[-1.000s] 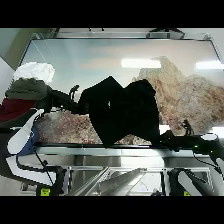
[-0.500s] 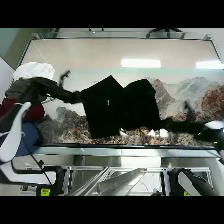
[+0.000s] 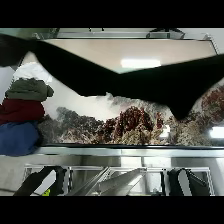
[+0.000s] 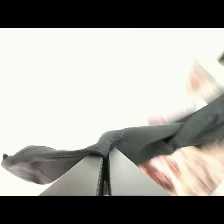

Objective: Fold the shirts.

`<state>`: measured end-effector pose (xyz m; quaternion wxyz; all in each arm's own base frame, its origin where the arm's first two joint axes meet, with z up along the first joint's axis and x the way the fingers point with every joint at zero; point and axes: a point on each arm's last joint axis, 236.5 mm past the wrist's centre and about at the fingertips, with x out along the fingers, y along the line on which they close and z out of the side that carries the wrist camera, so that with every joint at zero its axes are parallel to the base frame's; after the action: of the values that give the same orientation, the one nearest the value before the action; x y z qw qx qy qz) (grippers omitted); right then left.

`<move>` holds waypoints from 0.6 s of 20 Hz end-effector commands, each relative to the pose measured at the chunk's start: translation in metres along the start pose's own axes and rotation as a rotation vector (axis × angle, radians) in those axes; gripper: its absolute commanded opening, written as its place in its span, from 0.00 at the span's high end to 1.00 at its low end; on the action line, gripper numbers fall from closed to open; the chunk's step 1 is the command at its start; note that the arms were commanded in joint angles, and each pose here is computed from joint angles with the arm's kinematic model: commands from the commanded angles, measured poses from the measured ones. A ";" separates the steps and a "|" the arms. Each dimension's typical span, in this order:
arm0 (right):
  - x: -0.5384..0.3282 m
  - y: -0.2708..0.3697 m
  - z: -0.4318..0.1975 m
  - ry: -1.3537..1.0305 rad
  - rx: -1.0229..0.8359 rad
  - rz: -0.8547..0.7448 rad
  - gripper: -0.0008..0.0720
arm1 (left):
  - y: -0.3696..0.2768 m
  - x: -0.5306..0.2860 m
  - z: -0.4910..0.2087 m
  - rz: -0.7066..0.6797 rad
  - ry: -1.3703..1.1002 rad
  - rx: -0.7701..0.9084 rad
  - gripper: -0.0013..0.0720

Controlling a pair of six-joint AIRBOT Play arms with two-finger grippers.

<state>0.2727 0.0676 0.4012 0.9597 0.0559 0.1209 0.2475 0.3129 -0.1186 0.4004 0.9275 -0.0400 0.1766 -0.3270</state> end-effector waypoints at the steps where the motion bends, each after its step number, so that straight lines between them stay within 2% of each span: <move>1: -0.040 0.022 0.057 -0.115 -0.221 -0.167 0.96 | -0.015 -0.083 0.048 0.253 -0.183 0.133 0.97; 3: -0.037 0.013 0.057 -0.101 -0.231 -0.176 0.96 | 0.005 -0.091 0.043 0.320 -0.180 0.090 0.97; 4: -0.027 0.006 0.043 -0.037 -0.200 -0.139 0.96 | 0.017 -0.083 0.033 0.304 -0.154 0.040 0.96; 9: 0.056 -0.050 -0.072 0.302 0.074 0.114 0.96 | 0.083 0.022 -0.054 0.098 0.119 -0.181 0.96; 10: 0.076 -0.062 -0.100 0.362 0.120 0.145 0.96 | 0.093 0.053 -0.076 0.049 0.178 -0.215 0.96; 12: 0.119 -0.094 -0.166 0.496 0.210 0.145 0.96 | 0.123 0.111 -0.121 0.044 0.279 -0.283 0.97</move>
<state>0.3427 0.0481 0.2933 0.9102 0.0773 0.2828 0.2925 0.3781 -0.0686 0.3113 0.9165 -0.1053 0.2767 -0.2689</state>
